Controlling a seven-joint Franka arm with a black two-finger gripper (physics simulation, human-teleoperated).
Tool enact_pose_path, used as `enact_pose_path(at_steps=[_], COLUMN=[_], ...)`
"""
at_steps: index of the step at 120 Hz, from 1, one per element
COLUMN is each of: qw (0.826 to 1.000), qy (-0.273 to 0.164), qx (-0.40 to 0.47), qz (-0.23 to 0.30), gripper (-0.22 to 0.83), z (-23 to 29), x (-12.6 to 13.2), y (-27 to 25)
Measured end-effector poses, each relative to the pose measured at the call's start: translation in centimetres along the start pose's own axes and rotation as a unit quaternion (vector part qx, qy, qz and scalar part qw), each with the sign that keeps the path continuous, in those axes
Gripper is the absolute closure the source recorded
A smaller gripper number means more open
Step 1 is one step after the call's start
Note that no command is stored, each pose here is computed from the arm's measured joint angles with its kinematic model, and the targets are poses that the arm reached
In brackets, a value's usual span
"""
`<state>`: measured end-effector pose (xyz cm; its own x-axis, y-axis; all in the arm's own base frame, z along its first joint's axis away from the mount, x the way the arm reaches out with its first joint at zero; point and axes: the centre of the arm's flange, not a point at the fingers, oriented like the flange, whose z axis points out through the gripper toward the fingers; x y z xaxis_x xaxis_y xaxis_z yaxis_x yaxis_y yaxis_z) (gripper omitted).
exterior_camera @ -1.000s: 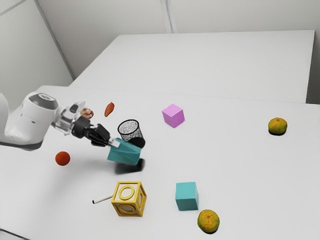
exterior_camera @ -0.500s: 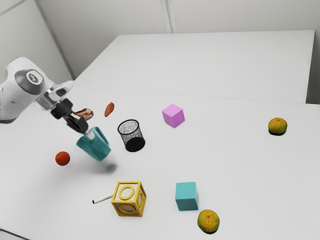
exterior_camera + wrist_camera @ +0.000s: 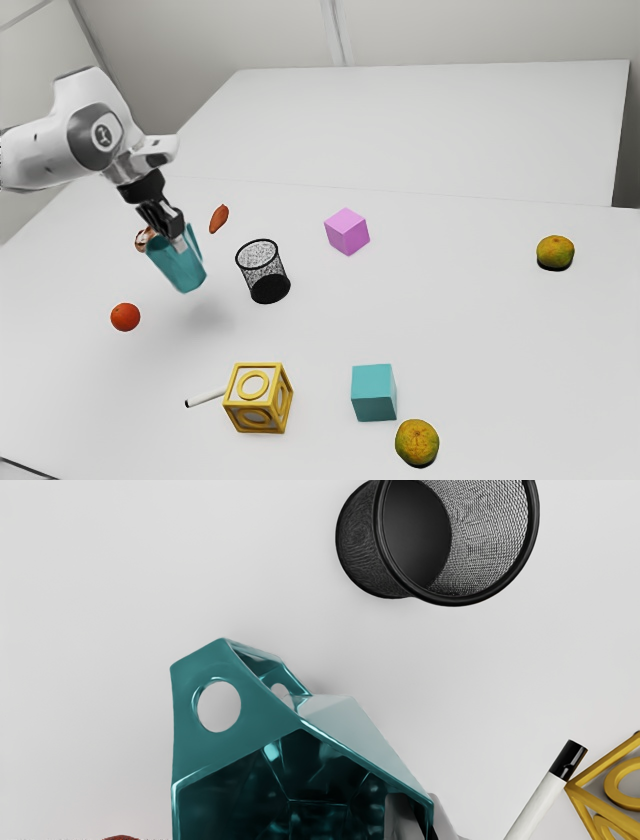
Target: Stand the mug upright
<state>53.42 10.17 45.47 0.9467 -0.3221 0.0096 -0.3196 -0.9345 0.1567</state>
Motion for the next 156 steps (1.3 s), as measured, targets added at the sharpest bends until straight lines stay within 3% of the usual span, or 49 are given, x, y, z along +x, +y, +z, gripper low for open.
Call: enact_pose_path(at_steps=[56,95,126,156], qw=[0.998,0.995,0.994,0.993], qy=[-0.026,-0.031,-0.028,0.014], qx=[0.039,0.039,0.040,0.048], qz=[-0.044,-0.088,-0.098,-0.107], gripper=[0.79,0.78,0.29,0.09], z=[6.3,8.8,8.2,-1.2], x=[3.0,3.1,3.6,6.3], y=[1.8,1.0,2.3,2.7])
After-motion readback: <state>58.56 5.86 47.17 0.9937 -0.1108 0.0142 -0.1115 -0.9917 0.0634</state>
